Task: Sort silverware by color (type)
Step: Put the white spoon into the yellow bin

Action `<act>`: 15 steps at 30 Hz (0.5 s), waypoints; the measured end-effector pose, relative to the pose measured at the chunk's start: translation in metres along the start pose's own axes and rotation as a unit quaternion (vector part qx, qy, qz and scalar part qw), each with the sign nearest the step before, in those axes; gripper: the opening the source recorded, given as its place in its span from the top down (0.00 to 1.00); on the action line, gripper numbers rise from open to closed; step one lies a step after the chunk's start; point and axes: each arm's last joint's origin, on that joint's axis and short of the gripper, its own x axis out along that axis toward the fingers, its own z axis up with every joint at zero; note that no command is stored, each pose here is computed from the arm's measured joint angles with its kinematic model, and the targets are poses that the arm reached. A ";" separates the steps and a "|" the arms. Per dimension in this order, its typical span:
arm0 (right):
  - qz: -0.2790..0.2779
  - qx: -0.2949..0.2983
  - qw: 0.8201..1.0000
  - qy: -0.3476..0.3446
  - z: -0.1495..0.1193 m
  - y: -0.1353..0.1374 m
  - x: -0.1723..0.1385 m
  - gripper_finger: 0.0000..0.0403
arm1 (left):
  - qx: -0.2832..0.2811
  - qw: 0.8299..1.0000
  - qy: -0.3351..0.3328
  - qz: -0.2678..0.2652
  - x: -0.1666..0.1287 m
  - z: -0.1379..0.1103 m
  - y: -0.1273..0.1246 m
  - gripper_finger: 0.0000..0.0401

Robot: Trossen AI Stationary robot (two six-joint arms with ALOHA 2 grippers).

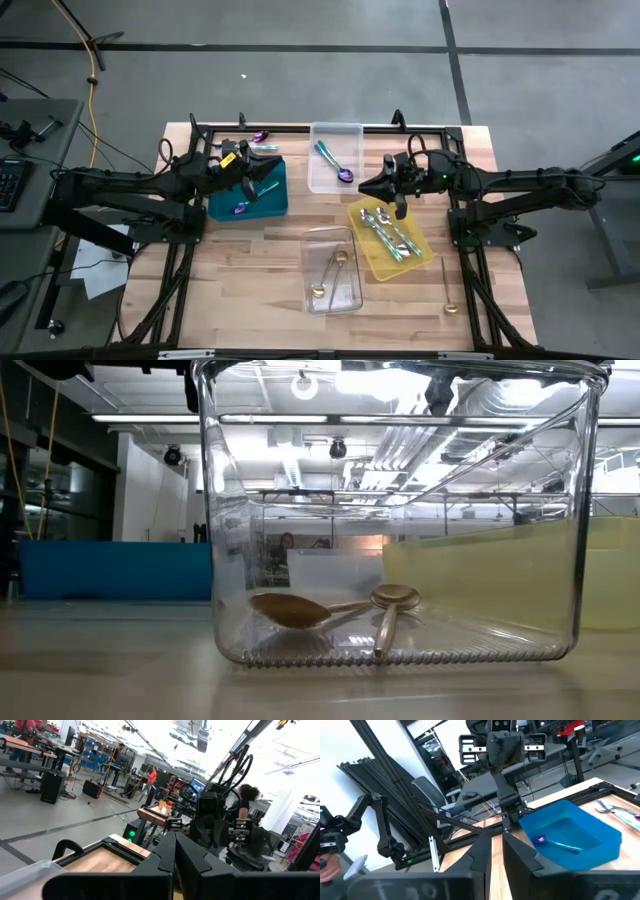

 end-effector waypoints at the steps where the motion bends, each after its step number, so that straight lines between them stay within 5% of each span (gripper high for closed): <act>1: 0.000 0.000 1.000 0.000 0.000 0.000 0.000 0.90 | 0.000 1.000 0.000 0.000 0.000 0.000 0.000 1.00; 15: -0.001 -0.029 1.000 0.000 0.000 0.000 0.000 0.98 | 0.004 1.000 0.000 0.000 0.000 0.000 0.000 1.00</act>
